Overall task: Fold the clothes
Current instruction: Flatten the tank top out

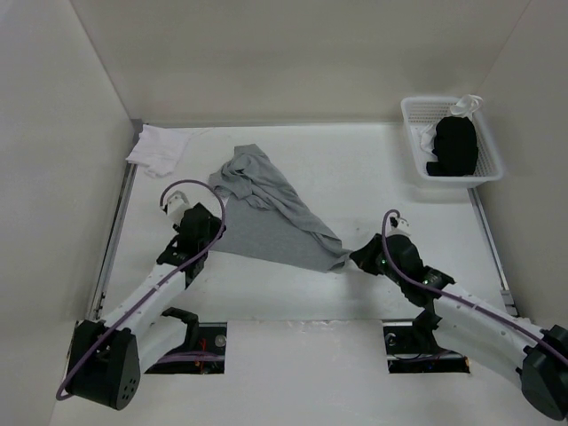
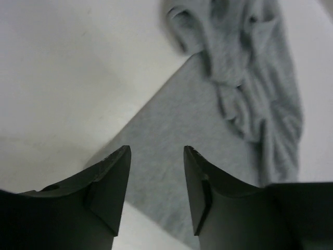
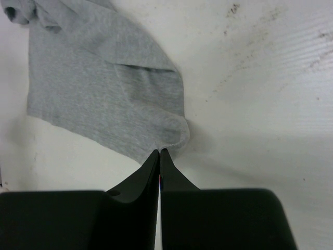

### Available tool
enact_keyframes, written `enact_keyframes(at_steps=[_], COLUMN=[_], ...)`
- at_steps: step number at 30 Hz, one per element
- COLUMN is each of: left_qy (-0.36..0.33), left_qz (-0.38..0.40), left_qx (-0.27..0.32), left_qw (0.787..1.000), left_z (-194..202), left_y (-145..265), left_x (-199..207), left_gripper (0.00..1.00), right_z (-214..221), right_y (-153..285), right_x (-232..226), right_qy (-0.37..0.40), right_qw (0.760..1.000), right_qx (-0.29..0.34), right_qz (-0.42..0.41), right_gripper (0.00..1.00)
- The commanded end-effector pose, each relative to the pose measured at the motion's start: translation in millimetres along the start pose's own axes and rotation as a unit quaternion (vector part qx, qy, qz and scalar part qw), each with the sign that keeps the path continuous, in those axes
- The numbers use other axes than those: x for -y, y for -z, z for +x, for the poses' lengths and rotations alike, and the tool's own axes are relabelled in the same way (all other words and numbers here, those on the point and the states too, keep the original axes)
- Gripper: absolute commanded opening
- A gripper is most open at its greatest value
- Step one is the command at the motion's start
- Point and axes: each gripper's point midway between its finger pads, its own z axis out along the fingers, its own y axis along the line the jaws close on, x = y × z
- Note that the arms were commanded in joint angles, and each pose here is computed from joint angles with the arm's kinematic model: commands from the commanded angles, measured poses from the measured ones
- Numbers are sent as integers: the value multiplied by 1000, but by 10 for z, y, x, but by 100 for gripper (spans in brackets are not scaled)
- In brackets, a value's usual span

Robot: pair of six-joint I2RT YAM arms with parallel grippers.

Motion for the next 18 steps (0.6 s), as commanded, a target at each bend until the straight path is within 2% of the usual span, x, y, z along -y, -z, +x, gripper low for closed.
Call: enact_keyframes(at_steps=[1, 5, 15, 18], left_qy=[-14, -18, -26, -30], left_qz=[-89, -116, -115, -111], left_qx=[-76, -96, -108, -109], left_qw=[993, 988, 987, 987], left_z=[437, 575, 657, 646], left_y=[119, 77, -46, -85], left_x=[-590, -769, -815, -792], left_gripper=[41, 39, 35, 29], right_z=[-263, -261, -192, -204], right_y=[-24, -63, -93, -85], right_x=[-302, -308, -300, -315], right_qy=[8, 13, 13, 12], right_qw=[998, 998, 998, 997], right_qx=[45, 46, 39, 41], right_qz=[-49, -51, -56, -58], right_gripper=[4, 4, 4, 4])
